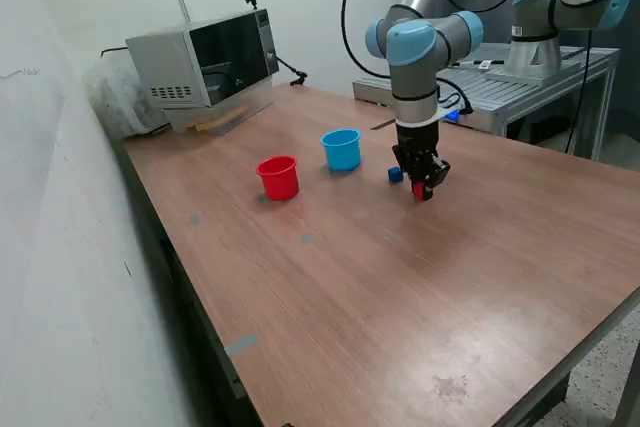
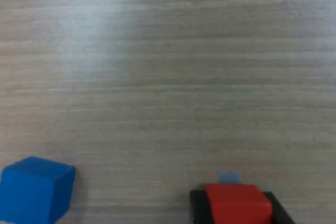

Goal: Place red objects in the red bin, and blue objects in the blue bin.

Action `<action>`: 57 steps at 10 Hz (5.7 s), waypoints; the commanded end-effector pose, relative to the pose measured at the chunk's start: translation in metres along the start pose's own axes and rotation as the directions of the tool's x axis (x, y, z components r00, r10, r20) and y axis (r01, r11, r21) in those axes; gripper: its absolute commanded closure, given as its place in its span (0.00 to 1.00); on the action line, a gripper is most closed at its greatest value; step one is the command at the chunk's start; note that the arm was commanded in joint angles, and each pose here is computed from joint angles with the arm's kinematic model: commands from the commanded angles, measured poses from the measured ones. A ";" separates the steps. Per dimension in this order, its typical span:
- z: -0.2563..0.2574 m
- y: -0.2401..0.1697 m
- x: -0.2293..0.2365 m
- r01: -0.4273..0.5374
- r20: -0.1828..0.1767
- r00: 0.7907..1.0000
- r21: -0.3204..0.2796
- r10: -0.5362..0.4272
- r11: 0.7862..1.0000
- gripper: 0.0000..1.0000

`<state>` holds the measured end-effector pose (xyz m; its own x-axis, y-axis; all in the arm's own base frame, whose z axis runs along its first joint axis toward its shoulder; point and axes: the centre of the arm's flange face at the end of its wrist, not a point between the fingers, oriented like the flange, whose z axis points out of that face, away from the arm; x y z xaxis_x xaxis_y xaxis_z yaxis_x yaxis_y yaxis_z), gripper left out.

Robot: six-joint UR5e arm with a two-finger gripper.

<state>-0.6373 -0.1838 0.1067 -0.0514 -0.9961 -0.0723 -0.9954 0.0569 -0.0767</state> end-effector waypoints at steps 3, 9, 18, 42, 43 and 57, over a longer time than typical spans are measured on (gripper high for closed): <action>-0.137 0.012 -0.010 -0.009 -0.018 1.000 -0.171 0.006 0.985 1.00; -0.205 0.087 -0.051 -0.036 -0.011 0.999 -0.273 0.034 0.961 1.00; -0.147 0.144 -0.224 -0.236 -0.005 0.971 -0.218 0.241 0.947 1.00; -0.102 0.171 -0.247 -0.212 0.005 0.976 -0.197 0.218 0.957 0.00; -0.101 0.171 -0.247 -0.212 0.005 0.976 -0.196 0.217 0.957 0.00; -0.057 0.023 -0.150 -0.101 0.056 0.993 -0.004 0.101 0.995 0.00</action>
<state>-0.6969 -0.0053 0.1897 -0.1850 -0.9740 -0.1306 -0.9817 0.1893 -0.0212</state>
